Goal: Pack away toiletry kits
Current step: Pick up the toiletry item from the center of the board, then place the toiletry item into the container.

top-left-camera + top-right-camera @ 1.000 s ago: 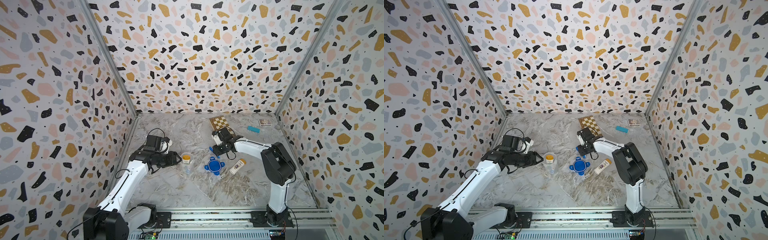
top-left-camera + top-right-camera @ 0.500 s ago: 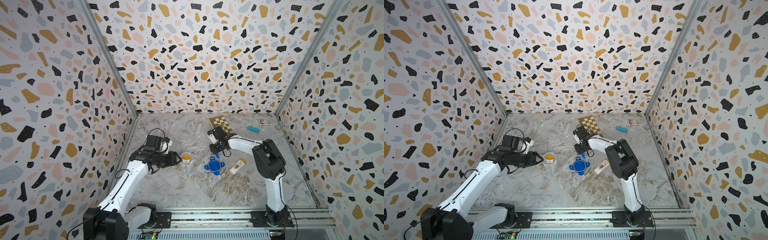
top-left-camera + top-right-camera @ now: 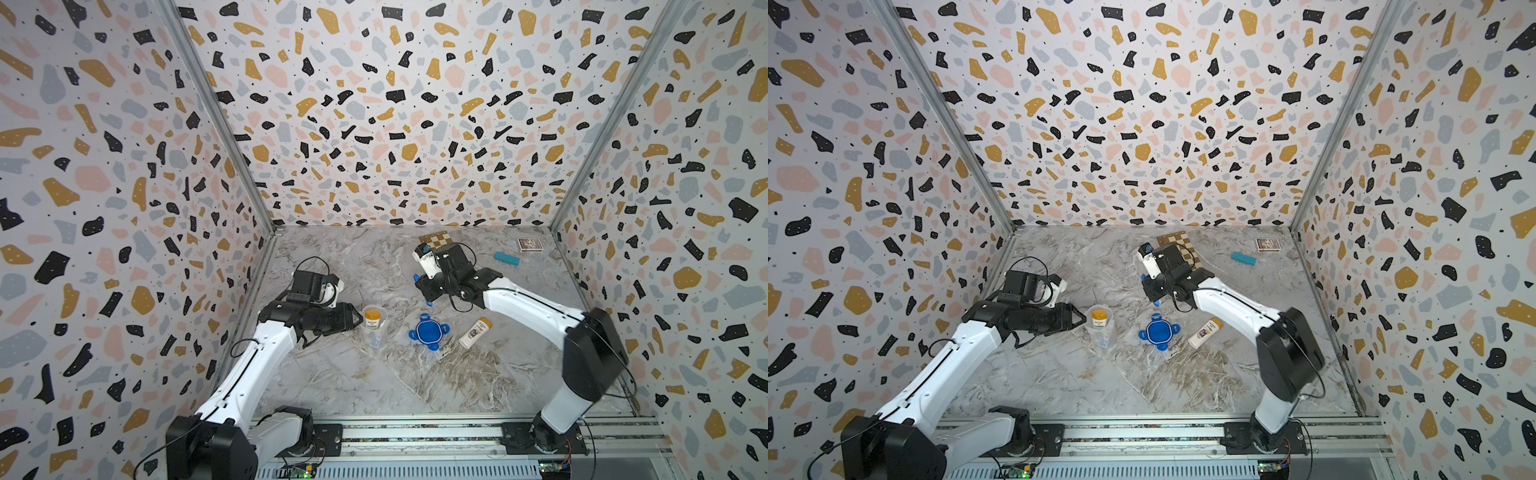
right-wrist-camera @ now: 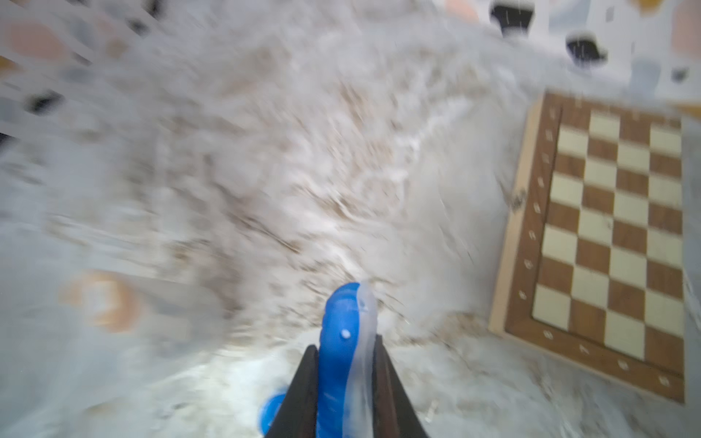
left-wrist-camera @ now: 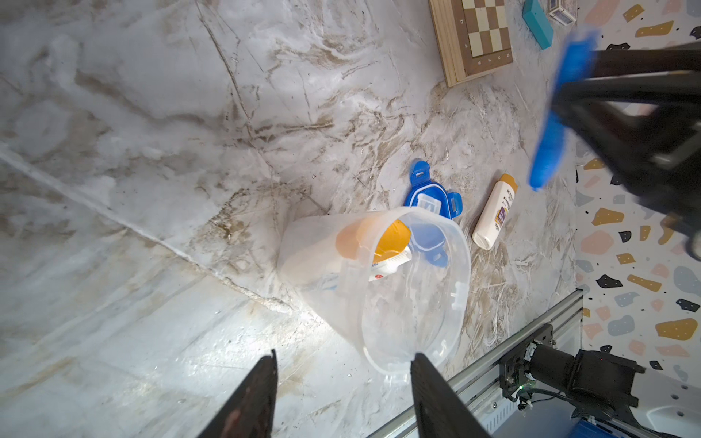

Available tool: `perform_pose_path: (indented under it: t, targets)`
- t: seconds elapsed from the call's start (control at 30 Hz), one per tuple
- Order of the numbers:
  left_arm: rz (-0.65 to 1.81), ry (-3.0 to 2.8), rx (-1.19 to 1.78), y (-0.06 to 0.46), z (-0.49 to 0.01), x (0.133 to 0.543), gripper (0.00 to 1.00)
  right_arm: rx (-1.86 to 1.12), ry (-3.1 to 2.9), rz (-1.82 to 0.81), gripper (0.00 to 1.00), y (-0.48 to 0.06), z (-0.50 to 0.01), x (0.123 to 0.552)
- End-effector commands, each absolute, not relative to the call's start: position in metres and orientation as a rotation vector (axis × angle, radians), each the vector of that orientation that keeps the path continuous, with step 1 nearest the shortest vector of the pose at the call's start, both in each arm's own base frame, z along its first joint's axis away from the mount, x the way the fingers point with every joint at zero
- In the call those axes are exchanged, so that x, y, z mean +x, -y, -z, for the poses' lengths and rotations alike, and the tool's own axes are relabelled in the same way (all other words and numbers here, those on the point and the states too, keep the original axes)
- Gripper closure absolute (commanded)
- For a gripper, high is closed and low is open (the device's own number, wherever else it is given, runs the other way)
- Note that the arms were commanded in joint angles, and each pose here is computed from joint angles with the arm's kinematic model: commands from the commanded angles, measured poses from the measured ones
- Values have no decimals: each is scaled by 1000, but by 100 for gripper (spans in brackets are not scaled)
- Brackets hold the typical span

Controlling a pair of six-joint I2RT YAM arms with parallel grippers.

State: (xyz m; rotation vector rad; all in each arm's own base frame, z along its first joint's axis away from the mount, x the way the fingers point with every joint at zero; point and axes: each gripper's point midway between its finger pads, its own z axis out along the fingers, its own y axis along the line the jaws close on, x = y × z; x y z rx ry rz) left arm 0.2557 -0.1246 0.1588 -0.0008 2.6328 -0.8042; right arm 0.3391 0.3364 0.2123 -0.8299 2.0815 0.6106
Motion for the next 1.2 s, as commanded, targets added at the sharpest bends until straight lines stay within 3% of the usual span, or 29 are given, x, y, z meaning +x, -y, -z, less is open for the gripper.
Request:
perform_pose_path:
  t: [0.0, 0.2, 0.7, 0.9, 1.07, 1.17]
  targets:
    - [792, -2618, -13, 123, -160, 256, 44, -857, -1756, -903, 81, -372, -284, 301]
    - [779, -2620, -35, 121, -159, 257, 46, -852, -1473, -1066, 78, -403, -317, 265]
    - [749, -2609, -35, 116, -163, 257, 47, -834, -1422, -1072, 75, -443, -265, 261]
    - [752, -2602, -28, 116, -165, 257, 47, -837, -1452, -1039, 52, -437, -256, 266]
    - [759, -2595, -17, 117, -167, 256, 47, -805, -1462, -1003, 51, -419, -280, 266]
    - [776, -2595, -11, 119, -167, 253, 47, -712, -1694, -834, 55, -381, -277, 286]
